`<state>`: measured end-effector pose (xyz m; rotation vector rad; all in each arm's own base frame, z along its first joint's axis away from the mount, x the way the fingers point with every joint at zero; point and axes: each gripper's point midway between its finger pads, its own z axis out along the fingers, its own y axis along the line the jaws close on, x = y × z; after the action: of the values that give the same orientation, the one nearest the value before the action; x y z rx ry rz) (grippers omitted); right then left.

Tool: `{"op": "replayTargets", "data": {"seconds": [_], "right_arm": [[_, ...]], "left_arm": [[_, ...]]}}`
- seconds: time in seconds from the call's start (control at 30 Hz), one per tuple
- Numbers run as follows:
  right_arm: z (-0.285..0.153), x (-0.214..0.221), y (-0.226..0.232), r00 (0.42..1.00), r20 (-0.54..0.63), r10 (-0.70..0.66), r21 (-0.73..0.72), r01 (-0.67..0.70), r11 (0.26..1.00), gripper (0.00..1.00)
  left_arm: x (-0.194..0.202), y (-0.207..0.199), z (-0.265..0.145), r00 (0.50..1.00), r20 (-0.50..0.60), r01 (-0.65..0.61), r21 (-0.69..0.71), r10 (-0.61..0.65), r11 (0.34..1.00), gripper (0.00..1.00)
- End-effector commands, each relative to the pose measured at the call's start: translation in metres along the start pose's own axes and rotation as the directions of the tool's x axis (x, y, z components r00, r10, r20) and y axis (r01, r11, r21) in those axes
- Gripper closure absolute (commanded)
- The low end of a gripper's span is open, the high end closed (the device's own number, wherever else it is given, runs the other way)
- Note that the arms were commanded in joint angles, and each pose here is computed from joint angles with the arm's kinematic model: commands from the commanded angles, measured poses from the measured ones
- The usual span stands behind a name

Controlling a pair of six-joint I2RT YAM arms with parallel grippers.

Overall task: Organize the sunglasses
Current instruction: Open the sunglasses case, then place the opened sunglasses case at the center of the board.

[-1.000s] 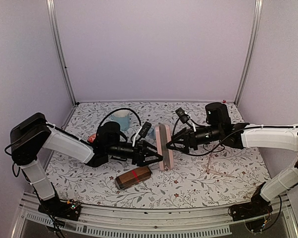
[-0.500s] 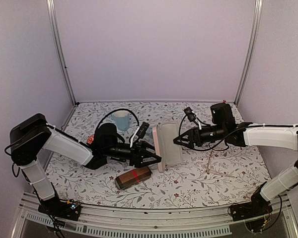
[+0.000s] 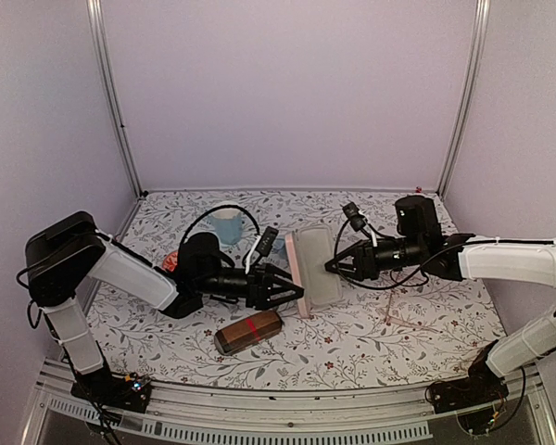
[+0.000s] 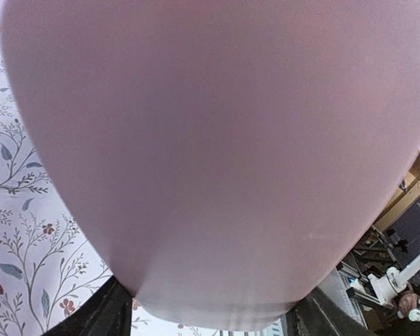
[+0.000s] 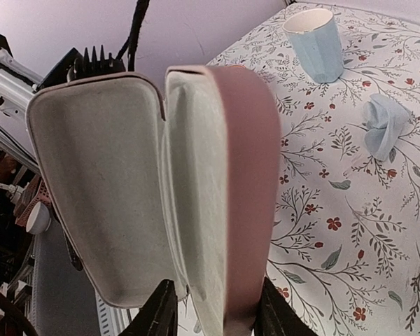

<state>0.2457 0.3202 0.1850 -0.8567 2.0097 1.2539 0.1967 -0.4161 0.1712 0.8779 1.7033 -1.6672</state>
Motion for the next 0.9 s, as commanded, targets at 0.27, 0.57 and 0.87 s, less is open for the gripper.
{"op": "replayTargets", "data": {"seconds": [0.27, 0.57, 0.87], "right_arm": [[0.001, -0.006, 0.004, 0.999, 0.014, -0.034, -0.019, 0.034, 0.999, 0.88], [-0.019, -0.014, -0.019, 0.998, -0.040, -0.058, 0.138, 0.063, 0.988, 0.94], [-0.030, -0.018, -0.036, 0.991, -0.116, -0.059, 0.243, 0.086, 0.966, 0.96]], "left_arm": [[-0.015, -0.015, 0.001, 0.996, 0.059, -0.071, 0.075, 0.067, 0.995, 0.91], [-0.006, -0.006, -0.004, 0.996, 0.053, -0.068, 0.024, 0.067, 0.997, 0.24], [0.006, 0.000, -0.019, 0.997, 0.031, -0.076, -0.034, 0.077, 0.996, 0.01]]}}
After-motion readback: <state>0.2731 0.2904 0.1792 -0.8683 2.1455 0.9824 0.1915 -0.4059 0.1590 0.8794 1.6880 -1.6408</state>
